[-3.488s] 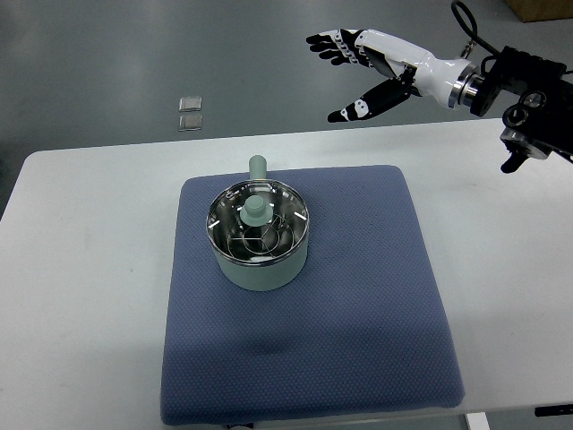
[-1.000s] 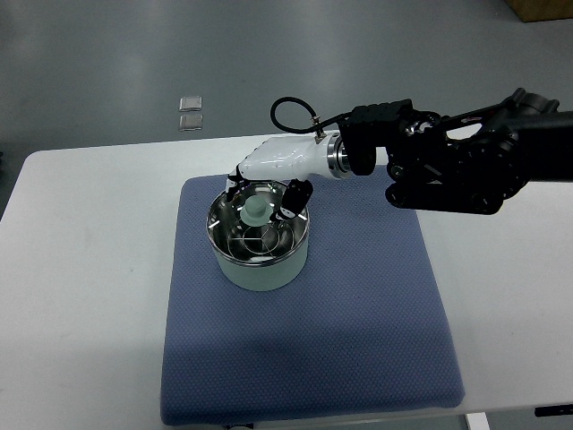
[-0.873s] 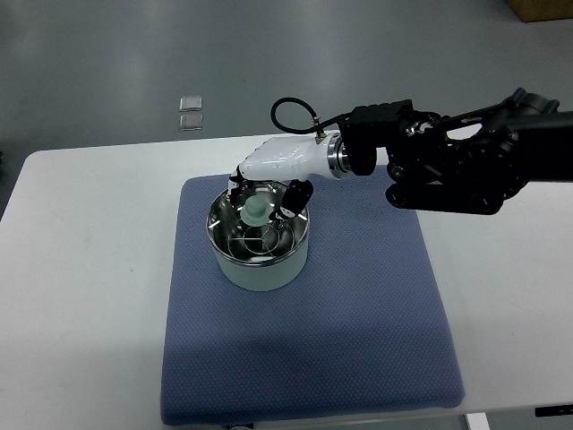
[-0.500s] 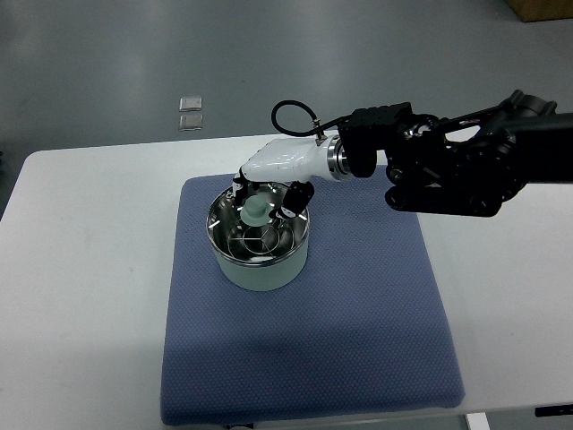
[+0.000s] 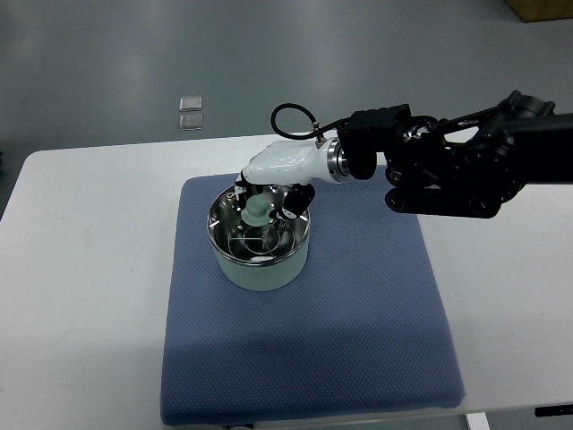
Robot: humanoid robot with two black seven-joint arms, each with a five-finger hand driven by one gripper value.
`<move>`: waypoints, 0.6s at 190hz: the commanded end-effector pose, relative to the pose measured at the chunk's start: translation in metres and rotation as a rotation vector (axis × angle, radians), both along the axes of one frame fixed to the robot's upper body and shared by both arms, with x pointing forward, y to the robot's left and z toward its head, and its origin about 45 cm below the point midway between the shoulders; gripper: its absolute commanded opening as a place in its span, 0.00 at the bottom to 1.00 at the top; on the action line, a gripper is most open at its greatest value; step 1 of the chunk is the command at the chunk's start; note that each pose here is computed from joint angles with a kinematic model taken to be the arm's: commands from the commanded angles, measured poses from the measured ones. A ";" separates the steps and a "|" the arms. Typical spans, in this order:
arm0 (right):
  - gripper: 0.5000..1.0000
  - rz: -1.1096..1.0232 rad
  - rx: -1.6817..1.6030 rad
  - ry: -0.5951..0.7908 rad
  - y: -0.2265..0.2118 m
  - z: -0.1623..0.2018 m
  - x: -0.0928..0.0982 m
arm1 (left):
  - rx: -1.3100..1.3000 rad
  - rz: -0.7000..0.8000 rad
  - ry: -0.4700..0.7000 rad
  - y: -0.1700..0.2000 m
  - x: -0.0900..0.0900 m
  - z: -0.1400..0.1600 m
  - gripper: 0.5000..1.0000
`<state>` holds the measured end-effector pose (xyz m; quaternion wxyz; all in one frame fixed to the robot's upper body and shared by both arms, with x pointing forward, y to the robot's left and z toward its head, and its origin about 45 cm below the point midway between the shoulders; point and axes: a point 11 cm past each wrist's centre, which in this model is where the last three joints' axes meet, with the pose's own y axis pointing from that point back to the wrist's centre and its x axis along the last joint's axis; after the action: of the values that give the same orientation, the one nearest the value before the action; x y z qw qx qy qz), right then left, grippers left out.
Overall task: Open lid and place right of pot
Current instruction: 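Tighten the right hand's grip on the green knob of the lid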
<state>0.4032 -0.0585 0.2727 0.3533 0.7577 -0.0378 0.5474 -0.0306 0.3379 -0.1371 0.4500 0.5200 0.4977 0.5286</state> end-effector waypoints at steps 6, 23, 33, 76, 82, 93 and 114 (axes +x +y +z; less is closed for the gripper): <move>0.31 0.000 -0.001 0.000 0.000 0.000 0.000 | 0.000 0.000 0.000 0.000 0.000 0.000 1.00; 0.28 -0.003 -0.002 -0.005 0.000 0.001 0.002 | 0.000 0.000 0.000 0.000 0.000 0.000 1.00; 0.27 -0.001 -0.002 -0.005 0.001 0.001 0.001 | 0.000 0.000 0.000 0.000 0.000 0.000 1.00; 0.21 -0.002 -0.002 -0.009 0.001 0.003 0.002 | 0.000 0.000 0.000 0.000 0.000 0.000 1.00; 0.19 -0.001 -0.001 -0.009 0.001 0.003 0.002 | 0.000 0.000 0.000 0.000 0.000 0.000 1.00; 0.19 0.003 -0.004 -0.006 0.003 0.002 0.001 | 0.001 0.000 0.000 0.000 0.000 0.000 1.00; 0.21 0.006 -0.010 0.000 0.004 0.001 0.000 | 0.001 0.000 0.000 0.000 0.000 0.000 1.00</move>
<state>0.4041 -0.0554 0.2747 0.3540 0.7554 -0.0363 0.5503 -0.0305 0.3378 -0.1371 0.4501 0.5199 0.4978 0.5285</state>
